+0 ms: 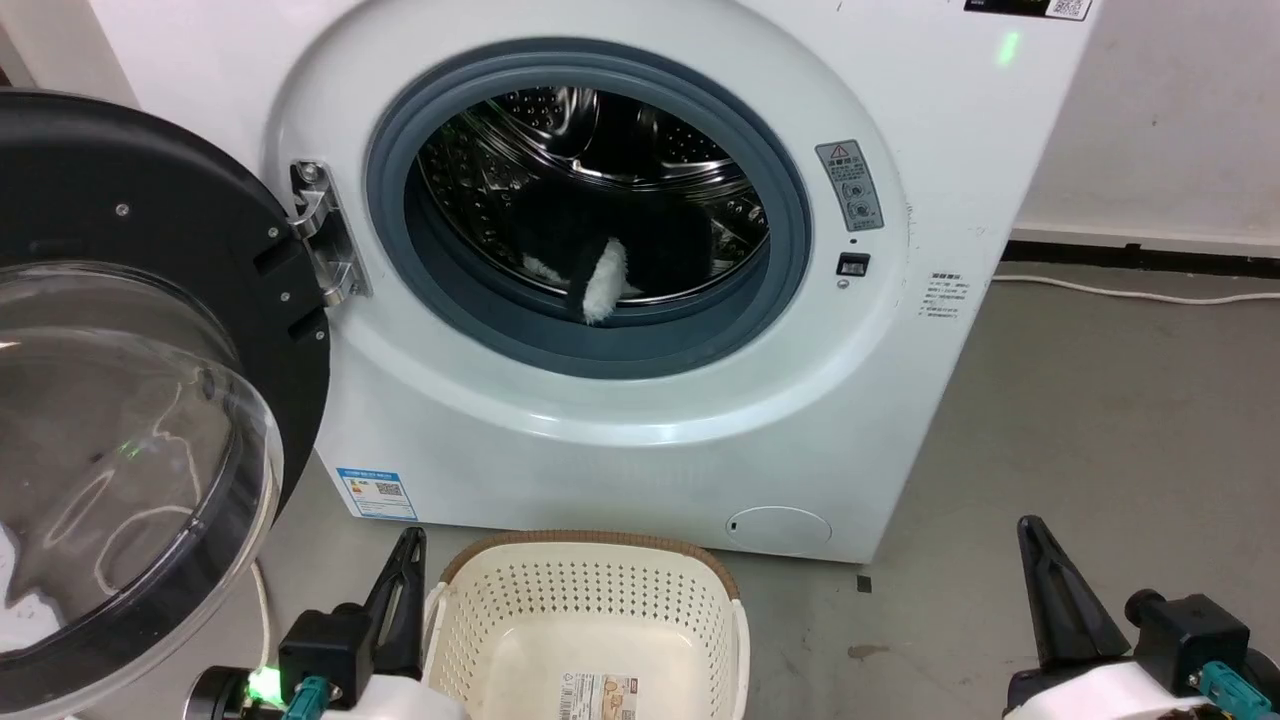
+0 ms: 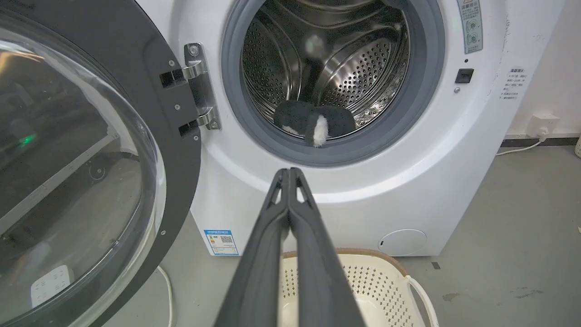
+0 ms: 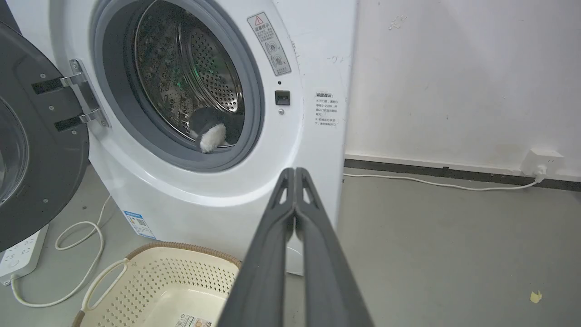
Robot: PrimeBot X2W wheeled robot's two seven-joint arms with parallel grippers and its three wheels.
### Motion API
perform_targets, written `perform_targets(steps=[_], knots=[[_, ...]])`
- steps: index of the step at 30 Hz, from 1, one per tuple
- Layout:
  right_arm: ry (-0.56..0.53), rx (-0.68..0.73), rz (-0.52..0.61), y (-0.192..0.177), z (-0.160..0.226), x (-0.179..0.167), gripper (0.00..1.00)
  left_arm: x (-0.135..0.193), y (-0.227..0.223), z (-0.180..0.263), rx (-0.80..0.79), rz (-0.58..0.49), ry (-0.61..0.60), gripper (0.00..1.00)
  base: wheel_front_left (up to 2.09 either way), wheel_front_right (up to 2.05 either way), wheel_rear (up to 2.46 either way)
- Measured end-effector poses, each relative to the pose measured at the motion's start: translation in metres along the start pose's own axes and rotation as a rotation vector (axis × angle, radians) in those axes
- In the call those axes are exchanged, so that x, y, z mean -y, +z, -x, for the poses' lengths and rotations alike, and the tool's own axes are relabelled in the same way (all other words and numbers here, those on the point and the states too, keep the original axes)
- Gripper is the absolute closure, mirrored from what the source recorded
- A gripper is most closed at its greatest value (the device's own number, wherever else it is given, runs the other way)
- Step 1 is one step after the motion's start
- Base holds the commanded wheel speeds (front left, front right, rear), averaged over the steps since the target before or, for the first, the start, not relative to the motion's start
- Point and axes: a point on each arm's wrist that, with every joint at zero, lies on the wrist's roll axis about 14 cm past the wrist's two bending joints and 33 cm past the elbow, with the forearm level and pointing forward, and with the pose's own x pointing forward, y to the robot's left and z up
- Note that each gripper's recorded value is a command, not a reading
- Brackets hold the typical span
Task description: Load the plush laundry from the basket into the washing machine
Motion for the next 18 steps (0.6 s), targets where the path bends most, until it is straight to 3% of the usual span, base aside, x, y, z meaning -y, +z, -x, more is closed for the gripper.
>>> perform_targets(steps=[18], knots=[[0.003,-0.025,0.023,-0.0008,-0.0011,-0.0005,1.00,-0.0008,0.0003,-0.0034,-0.019,-0.012,0.008,1.00,0.00,0.00,0.00]])
